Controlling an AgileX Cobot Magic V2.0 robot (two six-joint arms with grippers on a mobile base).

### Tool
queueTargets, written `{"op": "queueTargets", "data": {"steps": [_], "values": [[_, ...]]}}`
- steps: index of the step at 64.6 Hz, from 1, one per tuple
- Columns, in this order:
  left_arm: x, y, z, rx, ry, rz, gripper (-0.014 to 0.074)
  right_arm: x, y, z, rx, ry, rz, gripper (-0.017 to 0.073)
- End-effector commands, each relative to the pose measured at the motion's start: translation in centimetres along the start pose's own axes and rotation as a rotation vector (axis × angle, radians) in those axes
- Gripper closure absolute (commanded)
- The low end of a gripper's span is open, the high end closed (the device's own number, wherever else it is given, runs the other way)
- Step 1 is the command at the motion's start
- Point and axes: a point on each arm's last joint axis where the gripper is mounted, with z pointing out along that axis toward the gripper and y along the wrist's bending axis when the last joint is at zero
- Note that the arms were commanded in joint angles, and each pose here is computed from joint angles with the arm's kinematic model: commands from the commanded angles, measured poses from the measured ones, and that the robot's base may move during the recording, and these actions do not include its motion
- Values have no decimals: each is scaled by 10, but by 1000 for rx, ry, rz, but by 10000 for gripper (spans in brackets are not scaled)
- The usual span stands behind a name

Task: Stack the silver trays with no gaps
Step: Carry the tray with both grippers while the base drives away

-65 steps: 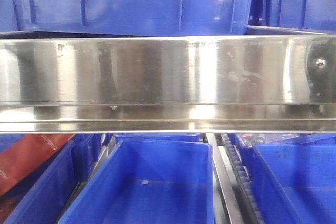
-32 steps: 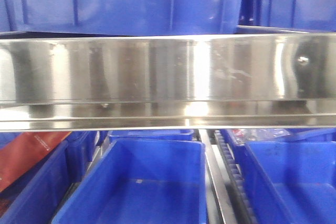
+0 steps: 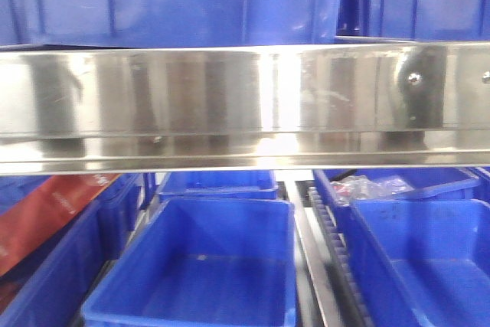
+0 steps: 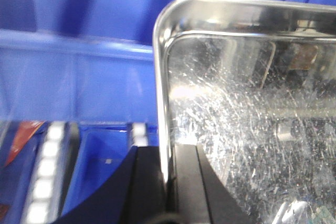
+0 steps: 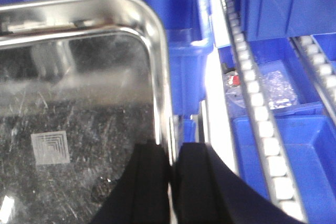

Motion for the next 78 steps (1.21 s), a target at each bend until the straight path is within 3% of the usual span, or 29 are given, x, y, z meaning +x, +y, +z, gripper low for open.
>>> {"op": "queueTargets", "data": {"steps": [1,78], "values": [[-5,-1,-5,20,-43,6,610,-7,-3,-8,-14,-58,2,560],[-5,-1,-5,20,-43,6,610,-7,-3,-8,-14,-58,2,560]]}}
